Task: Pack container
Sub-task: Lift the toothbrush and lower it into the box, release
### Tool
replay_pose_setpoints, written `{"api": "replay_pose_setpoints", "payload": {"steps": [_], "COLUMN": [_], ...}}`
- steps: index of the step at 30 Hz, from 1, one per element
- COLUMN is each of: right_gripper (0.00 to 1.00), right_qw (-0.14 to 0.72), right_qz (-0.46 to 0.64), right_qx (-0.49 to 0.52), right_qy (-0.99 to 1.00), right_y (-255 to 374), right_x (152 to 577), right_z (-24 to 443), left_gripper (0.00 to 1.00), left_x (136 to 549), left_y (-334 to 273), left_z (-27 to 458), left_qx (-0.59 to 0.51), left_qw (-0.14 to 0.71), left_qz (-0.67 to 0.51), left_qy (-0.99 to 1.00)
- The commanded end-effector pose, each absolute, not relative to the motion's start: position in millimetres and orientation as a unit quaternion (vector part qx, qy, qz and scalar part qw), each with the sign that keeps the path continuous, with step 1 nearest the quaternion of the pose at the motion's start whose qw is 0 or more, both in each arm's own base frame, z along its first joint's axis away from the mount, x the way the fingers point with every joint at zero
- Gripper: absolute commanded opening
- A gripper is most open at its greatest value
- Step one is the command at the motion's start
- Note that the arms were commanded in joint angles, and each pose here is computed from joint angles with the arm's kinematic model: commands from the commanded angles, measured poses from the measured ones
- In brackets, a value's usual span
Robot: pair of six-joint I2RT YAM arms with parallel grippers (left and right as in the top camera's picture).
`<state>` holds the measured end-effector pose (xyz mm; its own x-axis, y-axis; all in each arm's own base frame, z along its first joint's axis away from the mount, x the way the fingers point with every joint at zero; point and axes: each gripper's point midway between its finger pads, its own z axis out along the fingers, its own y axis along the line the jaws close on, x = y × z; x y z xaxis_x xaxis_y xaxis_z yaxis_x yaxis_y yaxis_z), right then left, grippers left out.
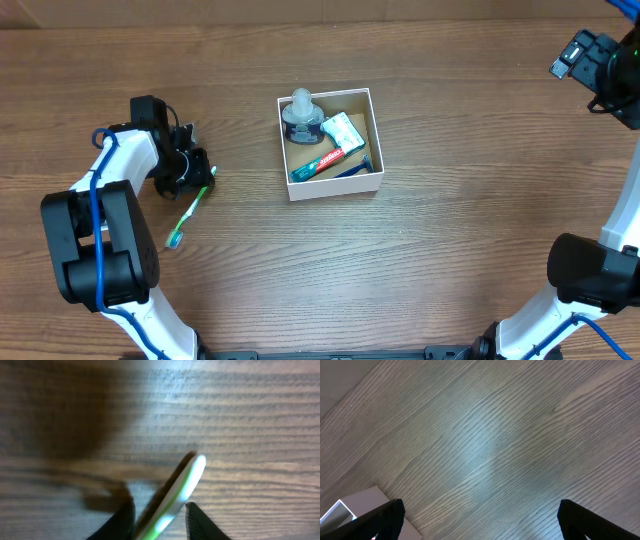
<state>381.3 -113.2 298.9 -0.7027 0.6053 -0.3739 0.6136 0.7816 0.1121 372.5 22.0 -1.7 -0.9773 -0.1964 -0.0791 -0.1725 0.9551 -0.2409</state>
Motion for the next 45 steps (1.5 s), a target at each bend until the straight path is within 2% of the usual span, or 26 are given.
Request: {"api": "replay_pose_setpoints", "payload": {"steps": [1,3,5,11,14,15,16,17,22,30,34,40,43,45], "right_gripper": [1.0,1.0,1.0,1.0,1.0,1.0,1.0,1.0,1.0,1.0,1.0,1.0,1.0,1.0], "right_qw": [0.22,0.22,0.22,0.22,0.22,0.22,0.22,0.22,0.22,0.22,0.22,0.22,0.22,0.22], "right_qz": [-0.013,-0.013,-0.013,-0.013,-0.013,-0.013,-0.013,-0.013,-0.013,-0.013,-0.013,-0.013,-0.013,-0.013], "right_qx": [0.331,0.331,0.331,0.331,0.331,0.331,0.331,0.331,0.331,0.331,0.331,0.331,0.331,0.331], "right_qy": [0.917,0.917,0.917,0.917,0.917,0.917,0.917,0.917,0.917,0.917,0.917,0.917,0.917,0.917], "right_y": [-113,-113,-113,-113,-113,-113,-113,-113,-113,-113,-113,-113,-113,-113], "right_x": [379,379,379,379,379,379,379,379,379,379,379,379,379,379], "right_z": [313,313,313,313,313,313,313,313,313,313,313,313,313,313], "left_gripper": [0.61,0.72,0.72,0.64,0.64,0.52,0.37,0.35,0.05,0.04,0.04,0.04,0.04,0.04], "left_x": [354,361,355,302,292,292,292,291,303,332,360,418,430,427], "left_y": [37,39,37,28,26,27,28,33,47,34,20,11,-13,-42], "left_z": [-49,-49,-49,-44,-42,-42,-42,-43,-46,-45,-5,124,178,213], "left_qx": [-0.092,-0.091,-0.092,-0.076,-0.077,-0.074,-0.073,-0.071,-0.074,-0.076,-0.078,-0.059,-0.006,0.086], "left_qw": [0.01,0.024,0.012,-0.097,-0.118,-0.119,-0.118,-0.119,-0.094,-0.04,-0.028,0.044,0.093,0.124], "left_qz": [-0.061,-0.059,-0.06,-0.071,-0.072,-0.072,-0.069,-0.053,-0.017,-0.062,-0.116,-0.165,-0.233,-0.266], "left_qy": [0.994,0.994,0.994,0.99,0.987,0.988,0.988,0.989,0.993,0.994,0.99,0.984,0.968,0.952]}}
